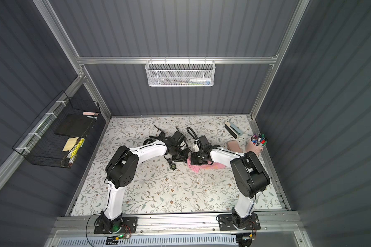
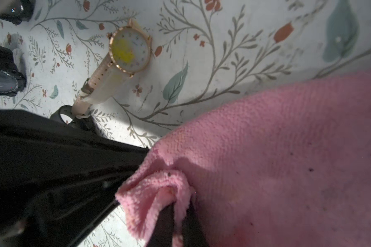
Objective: Wipe the watch dial
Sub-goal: Wipe the dirt from the watch dial.
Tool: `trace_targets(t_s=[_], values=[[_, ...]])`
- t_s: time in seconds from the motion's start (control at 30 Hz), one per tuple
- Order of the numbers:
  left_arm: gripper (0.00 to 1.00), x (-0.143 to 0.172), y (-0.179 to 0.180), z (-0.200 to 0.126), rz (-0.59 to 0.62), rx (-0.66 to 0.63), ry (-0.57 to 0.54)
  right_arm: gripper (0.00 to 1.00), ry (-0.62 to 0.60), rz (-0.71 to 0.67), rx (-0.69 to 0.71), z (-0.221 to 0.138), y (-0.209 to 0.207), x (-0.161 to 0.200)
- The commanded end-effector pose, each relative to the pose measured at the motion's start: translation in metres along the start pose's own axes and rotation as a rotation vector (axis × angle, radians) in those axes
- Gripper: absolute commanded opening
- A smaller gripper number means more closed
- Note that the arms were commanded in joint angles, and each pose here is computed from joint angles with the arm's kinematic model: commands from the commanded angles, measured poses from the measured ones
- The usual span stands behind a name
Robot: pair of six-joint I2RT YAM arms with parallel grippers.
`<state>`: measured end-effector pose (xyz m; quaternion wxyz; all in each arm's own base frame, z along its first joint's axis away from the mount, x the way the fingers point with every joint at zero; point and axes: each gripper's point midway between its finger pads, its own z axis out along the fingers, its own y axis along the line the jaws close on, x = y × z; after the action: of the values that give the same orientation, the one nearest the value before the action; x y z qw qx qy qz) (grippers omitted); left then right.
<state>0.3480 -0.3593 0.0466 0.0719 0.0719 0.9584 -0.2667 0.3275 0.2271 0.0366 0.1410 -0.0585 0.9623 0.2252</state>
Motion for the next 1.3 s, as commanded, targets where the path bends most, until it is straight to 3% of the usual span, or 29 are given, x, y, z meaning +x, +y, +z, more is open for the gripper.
trace_targets(t_s=[0.0,0.3,0.67,0.8,0.97,1.07,1.27], values=[[0.00,0.001,-0.020,-0.019,0.018,0.066,-0.014,0.00,0.011,0.067,0.186,0.008,-0.040,0.009],[0.00,0.007,-0.018,-0.020,0.009,0.072,-0.017,0.00,-0.003,0.102,0.344,0.005,-0.072,0.019],[0.00,0.011,-0.016,-0.020,0.003,0.077,-0.016,0.00,-0.080,0.087,0.412,-0.027,-0.081,0.007],[0.00,0.011,-0.015,-0.019,0.002,0.078,-0.020,0.00,-0.150,0.092,0.347,-0.049,-0.070,-0.004],[0.00,0.011,-0.015,-0.018,0.000,0.082,-0.017,0.00,-0.237,0.016,0.141,-0.069,-0.025,-0.019],[0.00,0.011,-0.016,-0.017,-0.001,0.086,-0.017,0.00,-0.219,-0.012,0.045,-0.068,-0.003,-0.021],[0.00,0.010,-0.017,-0.016,0.001,0.088,-0.017,0.00,-0.116,-0.070,0.007,-0.039,0.018,-0.011]])
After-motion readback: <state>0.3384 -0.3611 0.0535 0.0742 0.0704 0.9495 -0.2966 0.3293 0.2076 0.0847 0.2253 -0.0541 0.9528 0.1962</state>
